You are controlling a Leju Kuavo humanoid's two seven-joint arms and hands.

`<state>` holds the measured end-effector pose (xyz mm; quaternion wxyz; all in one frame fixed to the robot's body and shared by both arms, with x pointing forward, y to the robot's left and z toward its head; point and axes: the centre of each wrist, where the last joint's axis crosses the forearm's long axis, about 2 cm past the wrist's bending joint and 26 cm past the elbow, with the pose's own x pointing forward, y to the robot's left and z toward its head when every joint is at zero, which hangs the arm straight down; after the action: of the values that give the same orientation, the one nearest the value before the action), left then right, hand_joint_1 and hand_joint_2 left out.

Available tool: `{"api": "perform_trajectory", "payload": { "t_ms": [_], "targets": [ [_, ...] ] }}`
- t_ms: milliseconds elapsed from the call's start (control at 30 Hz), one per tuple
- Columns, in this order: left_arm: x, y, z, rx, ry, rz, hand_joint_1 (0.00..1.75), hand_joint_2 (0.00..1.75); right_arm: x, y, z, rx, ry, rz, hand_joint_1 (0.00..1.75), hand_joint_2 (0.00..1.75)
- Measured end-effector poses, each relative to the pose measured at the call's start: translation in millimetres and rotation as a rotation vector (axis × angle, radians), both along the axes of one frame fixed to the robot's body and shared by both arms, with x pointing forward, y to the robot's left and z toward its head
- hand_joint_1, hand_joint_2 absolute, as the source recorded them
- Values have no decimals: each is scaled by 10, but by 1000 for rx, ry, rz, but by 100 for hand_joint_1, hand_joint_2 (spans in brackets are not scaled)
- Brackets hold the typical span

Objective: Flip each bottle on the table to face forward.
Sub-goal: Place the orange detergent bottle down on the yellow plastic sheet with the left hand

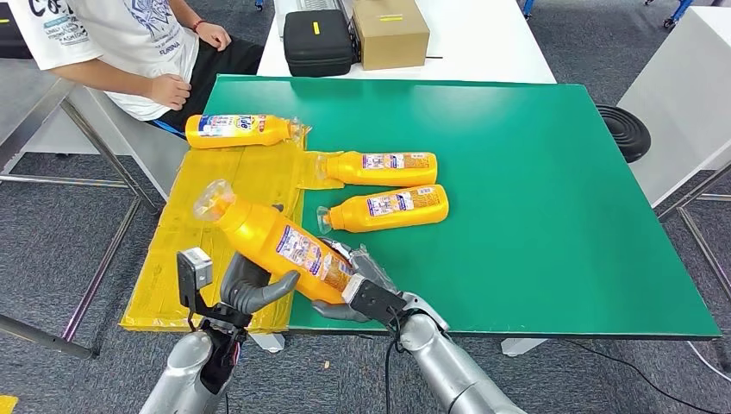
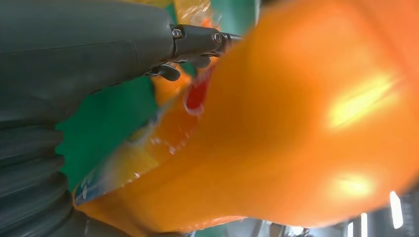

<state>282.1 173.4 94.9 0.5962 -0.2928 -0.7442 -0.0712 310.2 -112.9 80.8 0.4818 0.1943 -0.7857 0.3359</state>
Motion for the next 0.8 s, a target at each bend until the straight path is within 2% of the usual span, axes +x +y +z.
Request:
{"api": "perform_trajectory", "payload": {
  "t_ms": [300,800],
  "targets": [
    [-25,-25,-106,-35,62,-45,0,175,18,-12,-56,-106,-27,32,175,175],
    [-19,29,-146,-36,76,-41,0,175,28,-93,-144,-184,-3,52,175,175]
  ]
}}
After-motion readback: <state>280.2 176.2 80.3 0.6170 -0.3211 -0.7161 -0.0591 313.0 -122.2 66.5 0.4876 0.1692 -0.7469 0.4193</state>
